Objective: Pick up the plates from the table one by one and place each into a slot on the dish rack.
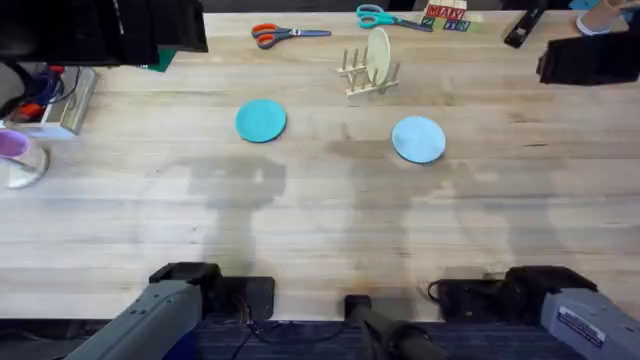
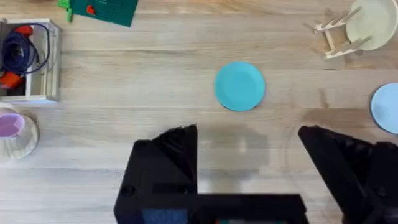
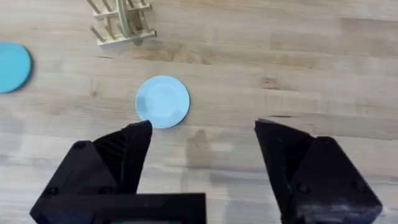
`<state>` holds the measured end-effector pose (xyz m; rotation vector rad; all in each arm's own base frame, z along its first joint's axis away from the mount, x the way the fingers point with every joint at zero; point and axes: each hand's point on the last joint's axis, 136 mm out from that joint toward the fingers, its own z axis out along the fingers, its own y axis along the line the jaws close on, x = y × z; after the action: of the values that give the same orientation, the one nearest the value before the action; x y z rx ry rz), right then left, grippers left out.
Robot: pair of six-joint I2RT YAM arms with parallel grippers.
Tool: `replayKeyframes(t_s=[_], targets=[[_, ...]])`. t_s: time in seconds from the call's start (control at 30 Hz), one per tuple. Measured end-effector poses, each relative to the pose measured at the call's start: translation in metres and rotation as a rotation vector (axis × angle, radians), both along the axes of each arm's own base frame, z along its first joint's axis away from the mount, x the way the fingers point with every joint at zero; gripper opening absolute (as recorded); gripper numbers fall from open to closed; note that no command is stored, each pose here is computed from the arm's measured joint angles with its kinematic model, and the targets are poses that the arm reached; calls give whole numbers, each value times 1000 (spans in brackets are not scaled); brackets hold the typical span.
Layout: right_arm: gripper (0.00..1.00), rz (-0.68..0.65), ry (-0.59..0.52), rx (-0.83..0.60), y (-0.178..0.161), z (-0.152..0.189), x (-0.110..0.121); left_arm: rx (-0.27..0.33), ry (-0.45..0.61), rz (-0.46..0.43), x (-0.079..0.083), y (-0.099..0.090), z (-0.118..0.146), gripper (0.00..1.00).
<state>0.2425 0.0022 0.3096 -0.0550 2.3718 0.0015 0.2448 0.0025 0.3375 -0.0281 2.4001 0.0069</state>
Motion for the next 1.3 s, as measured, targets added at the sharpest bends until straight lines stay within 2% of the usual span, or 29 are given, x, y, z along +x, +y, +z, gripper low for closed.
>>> replayKeyframes(t_s=[0.1,0.13,0.3,0.33,0.73,0.87,0.93,0.97,1.07,1.3], targets=[[995,0,7,0,0,-1,-1,-2,1,2,0,0,0,974],[995,0,7,0,0,-1,-1,-3,0,2,0,0,0,889],[995,0,7,0,0,-1,-1,-5,3,0,-1,-1,-1,117],[995,0,7,0,0,-1,-1,-5,3,-2,-1,-1,-1,61],[995,0,7,0,0,-1,-1,-16,3,-10,-1,-3,-1,40],[995,0,7,0,0,-1,-1,-52,11,-26,-2,-10,-2,40],[995,0,7,0,0,-1,-1,-86,11,-49,-2,-17,-1,40],[995,0,7,0,0,-1,-1,-151,16,-101,-3,-31,-1,40],[995,0,7,0,0,-1,-1,-224,38,-159,-1,-46,-2,40],[995,0,7,0,0,-1,-1,-394,183,-245,7,-77,-22,41]])
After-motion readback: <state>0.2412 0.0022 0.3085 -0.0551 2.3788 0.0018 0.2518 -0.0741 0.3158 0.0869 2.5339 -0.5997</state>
